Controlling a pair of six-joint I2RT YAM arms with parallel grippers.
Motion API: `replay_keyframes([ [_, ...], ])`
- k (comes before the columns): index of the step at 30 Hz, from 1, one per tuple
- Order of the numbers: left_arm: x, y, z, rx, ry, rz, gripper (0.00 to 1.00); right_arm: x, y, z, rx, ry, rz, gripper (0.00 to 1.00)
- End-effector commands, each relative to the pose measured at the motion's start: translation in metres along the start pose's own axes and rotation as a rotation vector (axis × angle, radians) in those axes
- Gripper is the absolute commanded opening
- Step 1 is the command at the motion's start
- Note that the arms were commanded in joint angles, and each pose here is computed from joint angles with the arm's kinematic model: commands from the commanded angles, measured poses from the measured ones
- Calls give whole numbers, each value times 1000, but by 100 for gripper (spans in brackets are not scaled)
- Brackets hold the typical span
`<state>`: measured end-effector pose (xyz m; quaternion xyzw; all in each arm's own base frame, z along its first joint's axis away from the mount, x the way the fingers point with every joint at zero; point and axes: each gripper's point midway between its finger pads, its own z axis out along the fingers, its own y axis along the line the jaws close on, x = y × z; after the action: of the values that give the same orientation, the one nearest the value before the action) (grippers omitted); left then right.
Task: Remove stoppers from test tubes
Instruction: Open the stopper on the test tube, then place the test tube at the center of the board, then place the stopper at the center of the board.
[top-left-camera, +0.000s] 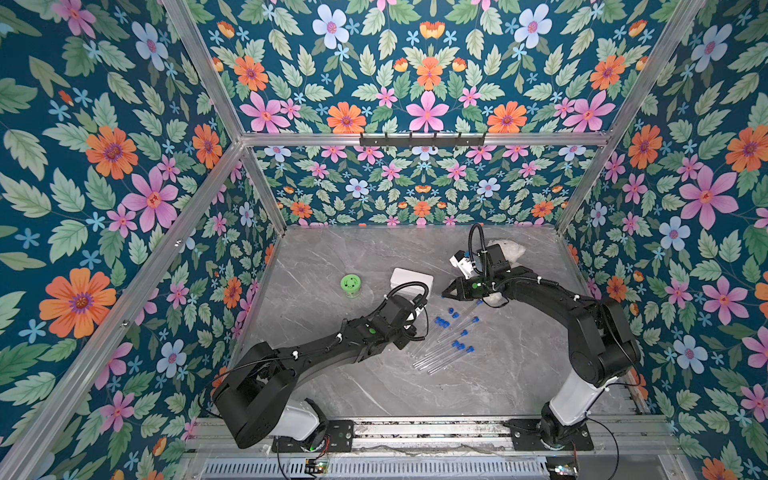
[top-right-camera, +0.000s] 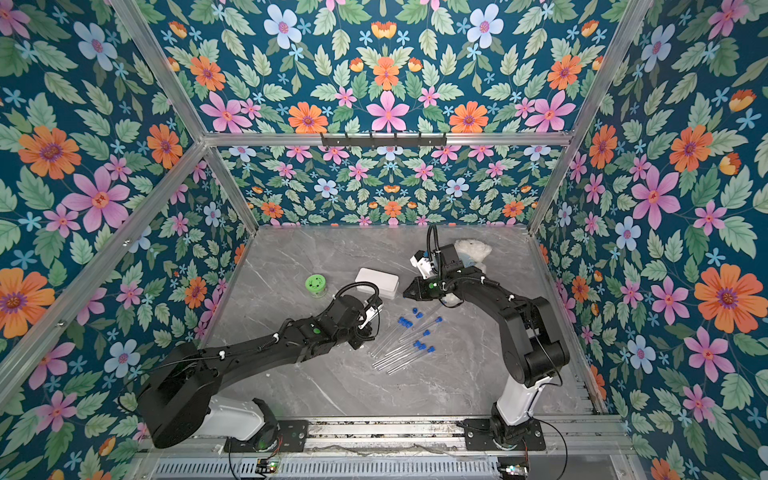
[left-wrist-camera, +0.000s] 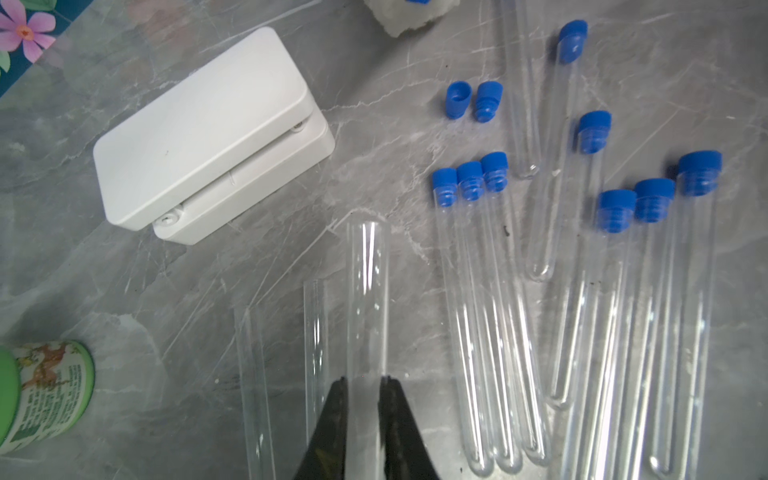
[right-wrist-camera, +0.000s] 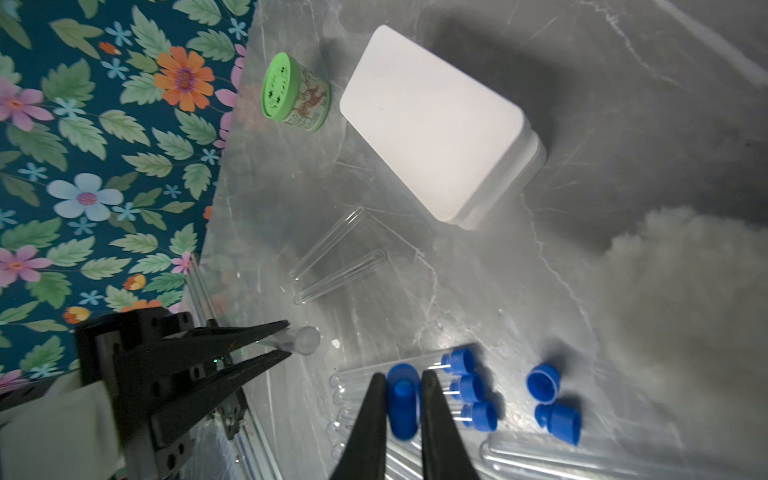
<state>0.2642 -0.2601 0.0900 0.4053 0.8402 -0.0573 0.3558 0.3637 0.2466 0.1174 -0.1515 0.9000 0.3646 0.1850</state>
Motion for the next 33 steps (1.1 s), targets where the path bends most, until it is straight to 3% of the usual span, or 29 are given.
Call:
replay_keyframes([
  [1, 9, 4, 1, -25, 32, -23, 0, 13, -24, 5, 156, 58, -35, 0],
  [7, 18, 3, 9, -23, 81, -26, 0, 23, -40, 13, 327, 131, -103, 0],
  [13, 21, 7, 16, -28, 120, -48, 0, 29, -48, 20, 395, 174, -128, 0],
  [33, 29, 14, 31, -49, 201, -78, 0, 35, -60, 33, 479, 231, -159, 12],
])
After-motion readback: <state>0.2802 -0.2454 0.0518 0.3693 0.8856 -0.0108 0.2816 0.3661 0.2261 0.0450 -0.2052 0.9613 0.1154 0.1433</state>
